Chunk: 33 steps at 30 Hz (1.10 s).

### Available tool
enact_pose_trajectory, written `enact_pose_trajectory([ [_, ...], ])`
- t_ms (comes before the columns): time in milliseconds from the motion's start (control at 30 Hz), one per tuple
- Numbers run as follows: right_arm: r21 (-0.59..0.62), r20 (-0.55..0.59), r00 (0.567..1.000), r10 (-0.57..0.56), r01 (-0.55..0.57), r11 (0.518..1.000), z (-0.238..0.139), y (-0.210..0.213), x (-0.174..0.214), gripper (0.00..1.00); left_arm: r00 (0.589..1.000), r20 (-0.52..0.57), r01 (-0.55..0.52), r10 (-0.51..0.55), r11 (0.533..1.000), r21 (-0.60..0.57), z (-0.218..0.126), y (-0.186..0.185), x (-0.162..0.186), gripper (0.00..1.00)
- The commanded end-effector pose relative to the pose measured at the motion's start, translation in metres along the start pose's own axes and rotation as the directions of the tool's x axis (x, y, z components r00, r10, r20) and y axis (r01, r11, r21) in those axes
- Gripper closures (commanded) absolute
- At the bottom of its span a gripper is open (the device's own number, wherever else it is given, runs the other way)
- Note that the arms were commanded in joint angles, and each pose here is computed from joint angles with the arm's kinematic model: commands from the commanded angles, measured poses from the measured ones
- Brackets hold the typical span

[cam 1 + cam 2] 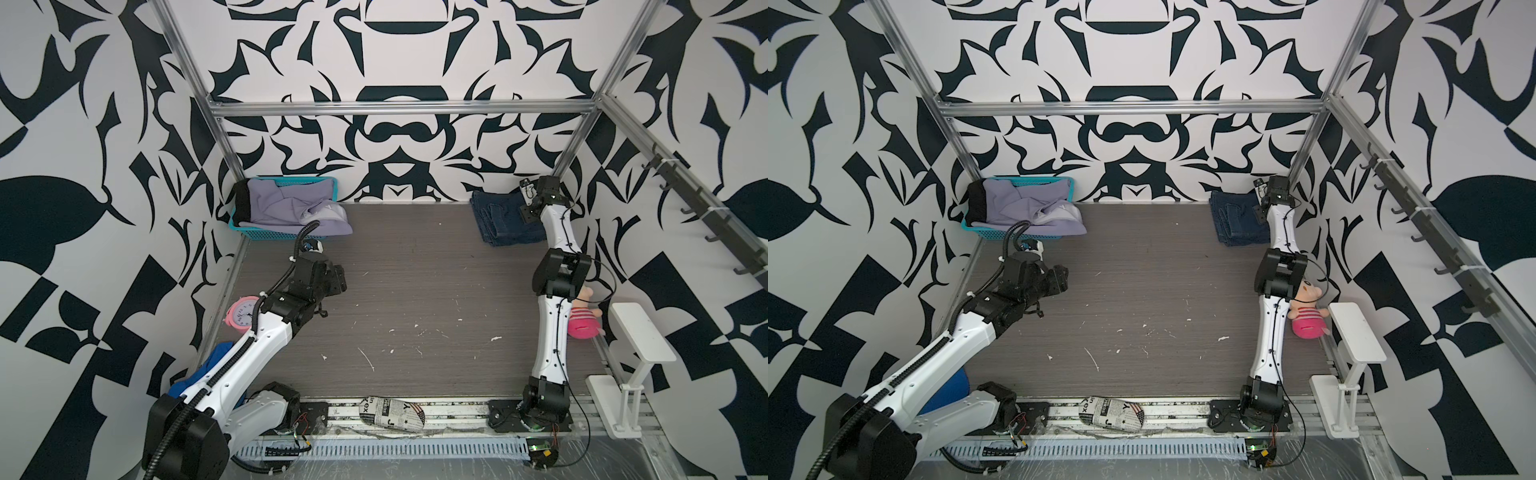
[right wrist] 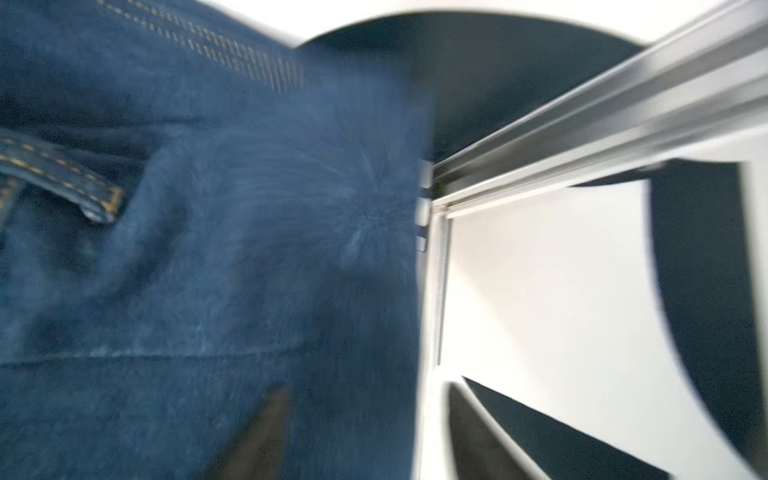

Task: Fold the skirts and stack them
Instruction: 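Carry the denim skirt to the far corner with the right gripper while the left withdraws, then lower the denim skirt at the far corner and open the right gripper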

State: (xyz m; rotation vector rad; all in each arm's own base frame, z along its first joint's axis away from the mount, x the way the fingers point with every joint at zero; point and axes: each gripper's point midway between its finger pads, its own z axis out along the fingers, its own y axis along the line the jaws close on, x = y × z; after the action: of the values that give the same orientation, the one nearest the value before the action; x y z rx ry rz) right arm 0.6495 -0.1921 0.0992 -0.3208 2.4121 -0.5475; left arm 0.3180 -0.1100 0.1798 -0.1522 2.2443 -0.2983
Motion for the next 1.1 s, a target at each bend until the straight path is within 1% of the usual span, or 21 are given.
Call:
enact_pose_trajectory([
  [0,0.096,0.125,0.991,0.053,-0.066,0.993,-0.060,-0.046,-0.045,0.01,1.000,0.014,0.002,-0.002,1.000,0.003,-0.005,-0.001,-0.006,0.28],
  [167,0.058,0.141,0.985,0.102,-0.111,0.992,-0.088,-0.046,-0.051,0.01,1.000,0.026,0.006,-0.006,1.000,0.010,-0.007,-0.002,-0.009,0.28],
  [233,-0.003,0.157,0.979,0.127,-0.128,0.992,-0.105,-0.036,-0.056,0.01,1.000,0.029,0.006,-0.007,1.000,0.009,-0.007,-0.002,-0.010,0.28],
  [300,-0.077,0.188,0.964,0.188,-0.176,0.981,-0.123,-0.028,-0.061,0.02,0.999,0.037,0.011,-0.011,1.000,0.011,-0.008,-0.002,-0.010,0.28],
  [333,-0.120,0.207,0.953,0.220,-0.198,0.973,-0.133,-0.022,-0.064,0.10,0.999,0.043,0.014,-0.015,1.000,0.015,-0.007,-0.002,-0.010,0.28],
  [367,-0.175,0.229,0.940,0.253,-0.215,0.961,-0.144,-0.014,-0.069,0.22,0.999,0.050,0.018,-0.019,1.000,0.018,-0.007,-0.003,-0.011,0.28],
  [433,-0.292,0.250,0.915,0.317,-0.241,0.925,-0.156,0.006,-0.070,0.35,0.998,0.062,0.030,-0.031,0.999,0.027,-0.004,-0.004,-0.013,0.28],
  [500,-0.382,0.231,0.895,0.383,-0.278,0.881,-0.158,0.025,-0.064,0.55,0.997,0.069,0.035,-0.038,0.999,0.040,-0.003,-0.008,-0.016,0.28],
  [533,-0.425,0.214,0.886,0.411,-0.294,0.856,-0.157,0.036,-0.060,0.64,0.997,0.072,0.036,-0.039,0.998,0.045,-0.002,-0.010,-0.017,0.29],
  [567,-0.464,0.200,0.878,0.434,-0.305,0.832,-0.154,0.046,-0.056,0.70,0.996,0.075,0.040,-0.044,0.998,0.046,-0.002,-0.011,-0.017,0.29],
  [600,-0.481,0.189,0.873,0.449,-0.316,0.818,-0.149,0.052,-0.051,0.81,0.996,0.080,0.045,-0.049,0.998,0.052,-0.002,-0.013,-0.018,0.29],
  [633,-0.489,0.172,0.867,0.467,-0.337,0.805,-0.141,0.058,-0.046,1.00,0.995,0.082,0.047,-0.053,0.997,0.063,-0.001,-0.016,-0.018,0.29],
  [700,-0.507,0.108,0.857,0.503,-0.388,0.770,-0.126,0.068,-0.035,1.00,0.995,0.080,0.058,-0.064,0.995,0.077,0.001,-0.019,-0.016,0.28],
  [767,-0.575,0.046,0.848,0.528,-0.409,0.708,-0.120,0.086,-0.032,1.00,0.995,0.070,0.060,-0.066,0.994,0.088,0.006,-0.022,-0.013,0.29],
  [867,-0.622,0.028,0.809,0.588,-0.446,0.644,-0.111,0.097,-0.031,1.00,0.996,0.060,0.059,-0.064,0.995,0.082,0.011,-0.020,-0.009,0.28],
  [1067,-0.617,-0.052,0.793,0.607,-0.504,0.605,-0.086,0.118,-0.006,1.00,0.996,0.076,0.032,-0.038,0.996,0.085,0.010,-0.022,-0.011,0.29],
])
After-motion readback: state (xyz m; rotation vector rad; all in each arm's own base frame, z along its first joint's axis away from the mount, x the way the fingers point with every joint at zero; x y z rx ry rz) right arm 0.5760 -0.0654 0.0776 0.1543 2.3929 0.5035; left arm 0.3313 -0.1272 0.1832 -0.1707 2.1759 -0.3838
